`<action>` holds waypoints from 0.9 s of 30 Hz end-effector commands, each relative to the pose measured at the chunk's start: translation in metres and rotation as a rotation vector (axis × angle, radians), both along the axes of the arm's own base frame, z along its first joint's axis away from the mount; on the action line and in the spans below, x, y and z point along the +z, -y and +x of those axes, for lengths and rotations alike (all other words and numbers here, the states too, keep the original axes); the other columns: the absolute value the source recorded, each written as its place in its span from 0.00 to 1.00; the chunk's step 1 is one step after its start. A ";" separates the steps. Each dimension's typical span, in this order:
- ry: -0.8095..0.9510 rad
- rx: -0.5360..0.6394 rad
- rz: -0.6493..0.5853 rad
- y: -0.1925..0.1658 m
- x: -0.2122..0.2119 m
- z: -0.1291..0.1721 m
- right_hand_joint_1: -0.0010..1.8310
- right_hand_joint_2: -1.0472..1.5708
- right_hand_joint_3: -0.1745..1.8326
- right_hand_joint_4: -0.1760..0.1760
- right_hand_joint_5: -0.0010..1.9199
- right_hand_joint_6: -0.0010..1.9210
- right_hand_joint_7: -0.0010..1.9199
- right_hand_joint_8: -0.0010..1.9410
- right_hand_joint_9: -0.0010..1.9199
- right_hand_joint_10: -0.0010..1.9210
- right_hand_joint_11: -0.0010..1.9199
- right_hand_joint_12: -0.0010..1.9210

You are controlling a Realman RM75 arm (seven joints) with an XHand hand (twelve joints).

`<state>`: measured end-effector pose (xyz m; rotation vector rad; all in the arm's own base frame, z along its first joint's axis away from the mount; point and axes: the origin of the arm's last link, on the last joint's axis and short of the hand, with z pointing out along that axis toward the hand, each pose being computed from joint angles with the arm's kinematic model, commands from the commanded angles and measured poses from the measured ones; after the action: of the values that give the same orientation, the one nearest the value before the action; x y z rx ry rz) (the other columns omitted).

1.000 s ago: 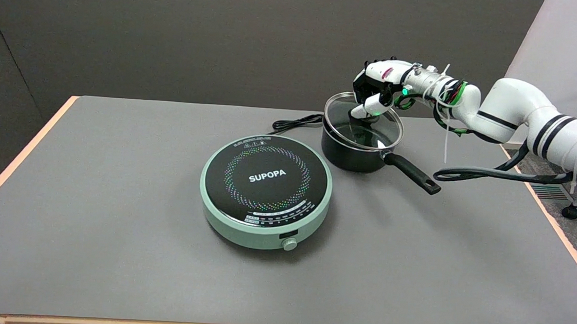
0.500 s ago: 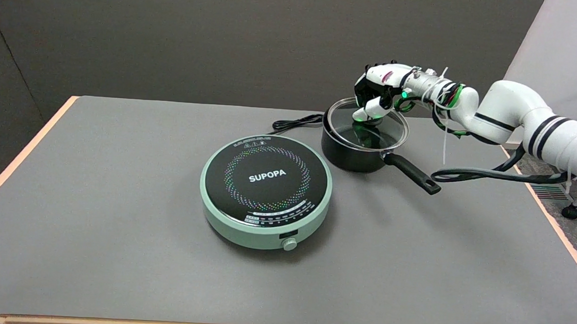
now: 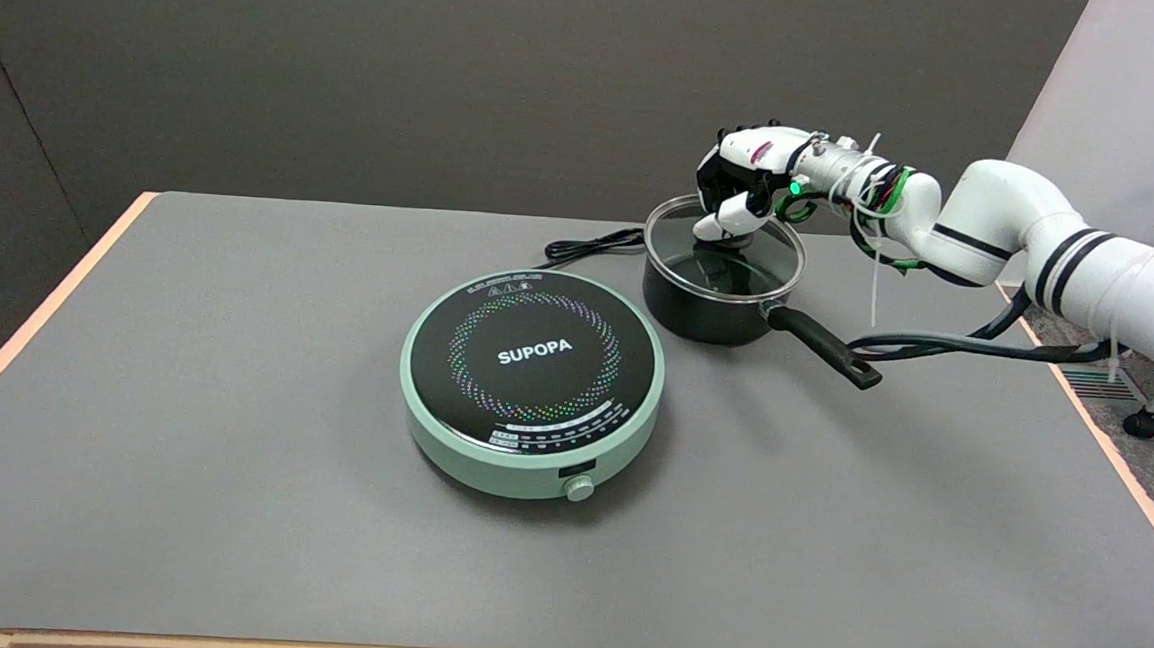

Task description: Place the pot lid onto the pot.

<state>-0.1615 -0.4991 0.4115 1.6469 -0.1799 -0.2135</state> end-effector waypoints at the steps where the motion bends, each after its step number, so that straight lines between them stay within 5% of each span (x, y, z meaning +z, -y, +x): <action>1: 0.004 -0.008 0.005 0.005 -0.007 -0.007 0.65 0.81 0.19 0.43 0.39 0.69 0.50 0.58 0.47 0.89 0.18 1.00; 27: 0.001 -0.021 -0.026 0.002 0.005 -0.014 0.65 0.81 0.19 0.44 0.39 0.69 0.50 0.58 0.47 0.89 0.18 1.00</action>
<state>-0.1723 -0.5016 0.4116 1.6325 -0.1964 -0.2251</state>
